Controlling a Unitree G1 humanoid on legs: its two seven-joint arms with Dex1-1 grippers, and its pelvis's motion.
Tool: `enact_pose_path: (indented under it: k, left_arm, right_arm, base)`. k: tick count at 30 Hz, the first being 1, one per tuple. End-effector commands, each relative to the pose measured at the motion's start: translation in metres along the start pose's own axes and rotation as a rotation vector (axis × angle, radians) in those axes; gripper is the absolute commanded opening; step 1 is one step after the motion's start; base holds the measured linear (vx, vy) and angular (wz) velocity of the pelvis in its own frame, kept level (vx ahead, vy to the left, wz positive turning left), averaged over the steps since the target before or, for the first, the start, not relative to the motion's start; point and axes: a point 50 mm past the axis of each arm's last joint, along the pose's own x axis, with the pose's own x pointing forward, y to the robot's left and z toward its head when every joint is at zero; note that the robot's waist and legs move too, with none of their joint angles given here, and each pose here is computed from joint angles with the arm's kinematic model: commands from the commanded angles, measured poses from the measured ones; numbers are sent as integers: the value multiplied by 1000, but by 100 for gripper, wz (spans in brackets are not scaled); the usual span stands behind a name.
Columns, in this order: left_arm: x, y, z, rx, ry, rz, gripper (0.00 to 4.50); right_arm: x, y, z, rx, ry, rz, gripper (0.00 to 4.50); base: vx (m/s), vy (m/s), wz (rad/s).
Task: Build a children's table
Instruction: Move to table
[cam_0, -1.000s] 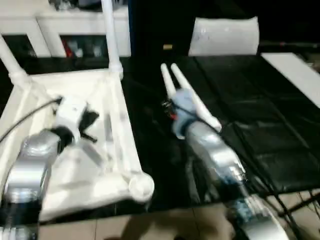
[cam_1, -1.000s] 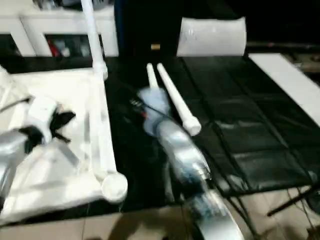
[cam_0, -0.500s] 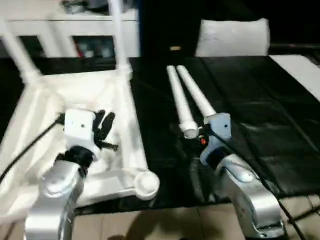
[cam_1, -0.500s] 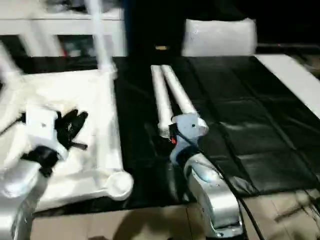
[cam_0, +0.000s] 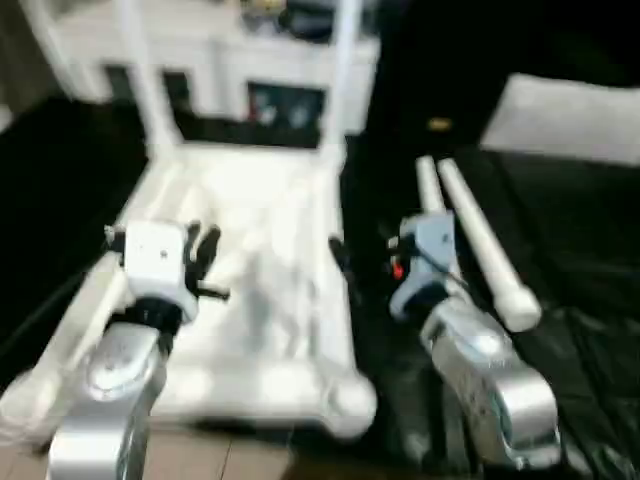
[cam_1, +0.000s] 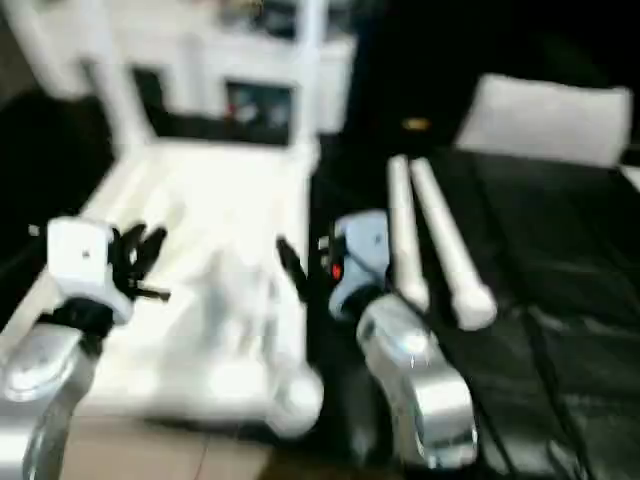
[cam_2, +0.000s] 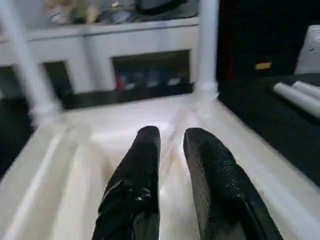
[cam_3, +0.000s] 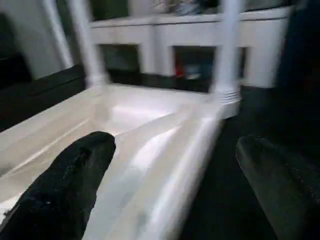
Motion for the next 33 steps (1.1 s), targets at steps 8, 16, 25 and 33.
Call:
enact_pose_path:
  k: [8, 16, 25, 33]
  left_arm:
    - [4, -2, -7, 37, 46, -190, 120]
    - [3, -14, -4, 4, 69, -345, 120]
    - [-7, -34, -3, -24, 72, -554, 120]
    - [-27, -55, -2, -38, 132, -843, 159]
  right_arm:
    - [-2, -47, 2, -19, 134, -310, 450]
    - [13, -78, 4, -49, 269, -437, 450]
    - [0, -98, -7, -21, 428, -542, 450]
    - [-15, -105, -21, -9, 611, -593, 450]
  base:
    - [-15, -26, 10]
    - [-53, -6, 1]
    - [-6, -4, 0]
    - [0, 0, 0]
